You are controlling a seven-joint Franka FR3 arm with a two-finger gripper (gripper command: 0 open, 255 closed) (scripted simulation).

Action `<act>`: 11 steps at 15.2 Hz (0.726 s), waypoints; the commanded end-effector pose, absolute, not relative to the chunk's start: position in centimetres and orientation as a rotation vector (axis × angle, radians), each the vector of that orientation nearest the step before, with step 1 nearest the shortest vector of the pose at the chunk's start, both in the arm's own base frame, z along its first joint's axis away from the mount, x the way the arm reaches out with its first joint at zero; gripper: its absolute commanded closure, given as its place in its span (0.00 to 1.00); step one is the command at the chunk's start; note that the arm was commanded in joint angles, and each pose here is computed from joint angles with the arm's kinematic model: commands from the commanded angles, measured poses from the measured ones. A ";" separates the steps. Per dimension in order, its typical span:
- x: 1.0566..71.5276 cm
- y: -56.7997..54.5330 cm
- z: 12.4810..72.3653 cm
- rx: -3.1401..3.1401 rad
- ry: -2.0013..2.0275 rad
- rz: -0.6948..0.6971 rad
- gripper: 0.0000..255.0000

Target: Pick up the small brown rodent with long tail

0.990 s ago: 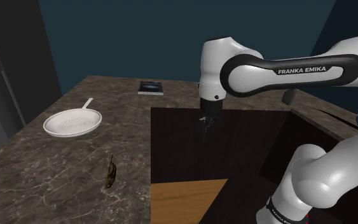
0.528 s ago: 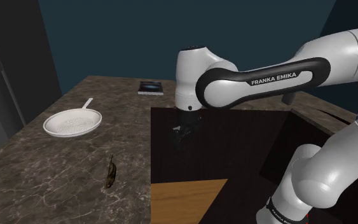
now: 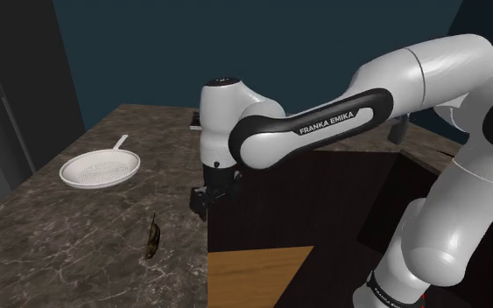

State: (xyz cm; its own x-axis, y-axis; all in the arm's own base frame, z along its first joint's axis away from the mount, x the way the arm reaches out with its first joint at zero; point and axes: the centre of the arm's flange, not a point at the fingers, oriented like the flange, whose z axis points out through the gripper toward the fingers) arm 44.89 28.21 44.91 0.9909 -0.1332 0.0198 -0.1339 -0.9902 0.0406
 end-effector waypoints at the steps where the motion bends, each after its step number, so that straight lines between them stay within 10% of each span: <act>1: 46.3 30.1 44.5 3.096 -0.239 0.049 0.00; 11: 54.1 39.2 41.5 3.104 -0.375 0.157 0.00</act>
State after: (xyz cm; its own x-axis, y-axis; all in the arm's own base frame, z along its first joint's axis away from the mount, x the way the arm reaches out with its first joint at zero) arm 53.21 38.26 41.93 0.9695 -0.2268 0.0931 -0.2280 -0.9737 0.0022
